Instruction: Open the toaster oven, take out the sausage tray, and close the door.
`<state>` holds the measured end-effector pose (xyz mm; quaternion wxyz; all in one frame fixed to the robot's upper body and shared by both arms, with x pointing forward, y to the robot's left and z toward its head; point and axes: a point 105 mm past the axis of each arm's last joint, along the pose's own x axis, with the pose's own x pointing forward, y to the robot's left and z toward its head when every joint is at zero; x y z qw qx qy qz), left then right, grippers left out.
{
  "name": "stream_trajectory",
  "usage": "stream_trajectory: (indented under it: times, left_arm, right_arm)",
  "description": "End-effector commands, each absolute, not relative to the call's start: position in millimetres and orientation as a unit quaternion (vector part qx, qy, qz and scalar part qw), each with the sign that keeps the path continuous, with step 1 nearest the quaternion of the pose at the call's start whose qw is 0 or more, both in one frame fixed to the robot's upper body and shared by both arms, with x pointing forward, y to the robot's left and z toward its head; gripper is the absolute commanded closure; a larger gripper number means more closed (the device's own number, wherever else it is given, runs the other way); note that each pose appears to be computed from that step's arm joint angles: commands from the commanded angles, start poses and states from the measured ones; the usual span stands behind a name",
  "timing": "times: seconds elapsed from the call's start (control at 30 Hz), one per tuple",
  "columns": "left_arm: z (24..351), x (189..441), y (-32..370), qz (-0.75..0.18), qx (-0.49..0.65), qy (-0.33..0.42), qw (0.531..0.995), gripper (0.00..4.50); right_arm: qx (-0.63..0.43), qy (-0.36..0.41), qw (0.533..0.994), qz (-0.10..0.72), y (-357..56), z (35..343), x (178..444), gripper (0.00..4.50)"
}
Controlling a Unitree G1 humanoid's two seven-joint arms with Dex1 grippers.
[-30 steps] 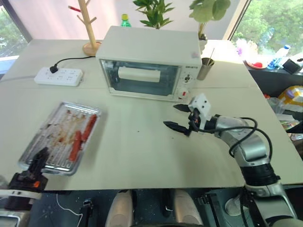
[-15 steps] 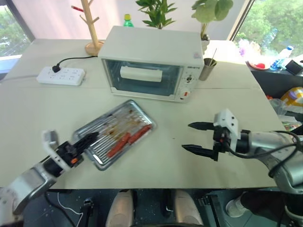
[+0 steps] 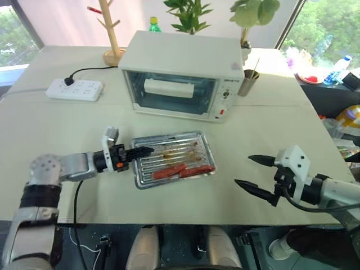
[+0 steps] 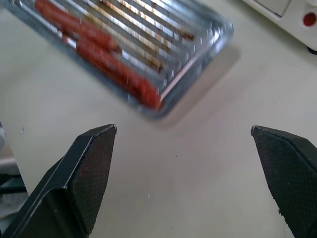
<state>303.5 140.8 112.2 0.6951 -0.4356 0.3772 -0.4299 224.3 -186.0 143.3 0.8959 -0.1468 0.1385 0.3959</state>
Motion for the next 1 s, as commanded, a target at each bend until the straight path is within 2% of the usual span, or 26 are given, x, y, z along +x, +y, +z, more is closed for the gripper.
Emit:
stream_trajectory:
  times: [0.03, 0.2, 0.23, 0.27, 0.33, 0.47, 0.5, 0.6, 0.7, 0.83, 1.0]
  left_arm:
    - [110, 310, 137, -0.446, -0.420, 0.383, 0.691, 4.50]
    - [98, 325, 141, -0.435, -0.403, 0.383, 0.708, 4.50]
    - [97, 327, 142, -0.434, -0.398, 0.382, 0.712, 3.95]
    - [96, 328, 144, -0.434, -0.394, 0.380, 0.715, 3.71]
    - [95, 329, 149, -0.434, -0.388, 0.376, 0.721, 2.78]
    - [94, 331, 175, -0.406, -0.358, 0.365, 0.758, 0.81]
    - [98, 324, 184, -0.419, -0.327, 0.357, 0.768, 0.32]
    - [104, 305, 202, -0.452, -0.229, 0.345, 0.790, 0.32]
    - [112, 296, 226, -0.444, -0.147, 0.330, 0.820, 0.32]
    - [157, 284, 261, -0.452, 0.029, 0.265, 0.851, 0.32]
    - [208, 264, 250, -0.495, 0.127, 0.204, 0.835, 0.32]
  right_arm:
    - [-0.158, 0.117, 0.904, 0.379, -185, 152, 223, 0.04]
    - [-0.159, 0.115, 0.909, 0.367, -185, 150, 222, 0.04]
    - [-0.160, 0.114, 0.910, 0.365, -184, 150, 222, 0.00]
    - [-0.160, 0.113, 0.911, 0.363, -184, 150, 222, 0.00]
    - [-0.160, 0.111, 0.911, 0.363, -183, 149, 224, 0.00]
    - [-0.162, 0.106, 0.909, 0.370, -181, 149, 228, 0.00]
    - [-0.163, 0.106, 0.906, 0.375, -181, 149, 229, 0.00]
    - [-0.165, 0.106, 0.901, 0.386, -181, 149, 232, 0.00]
    - [-0.163, 0.107, 0.896, 0.399, -182, 151, 234, 0.00]
    - [-0.160, 0.116, 0.876, 0.440, -186, 157, 237, 0.00]
    - [-0.141, 0.116, 0.852, 0.491, -188, 178, 242, 0.00]
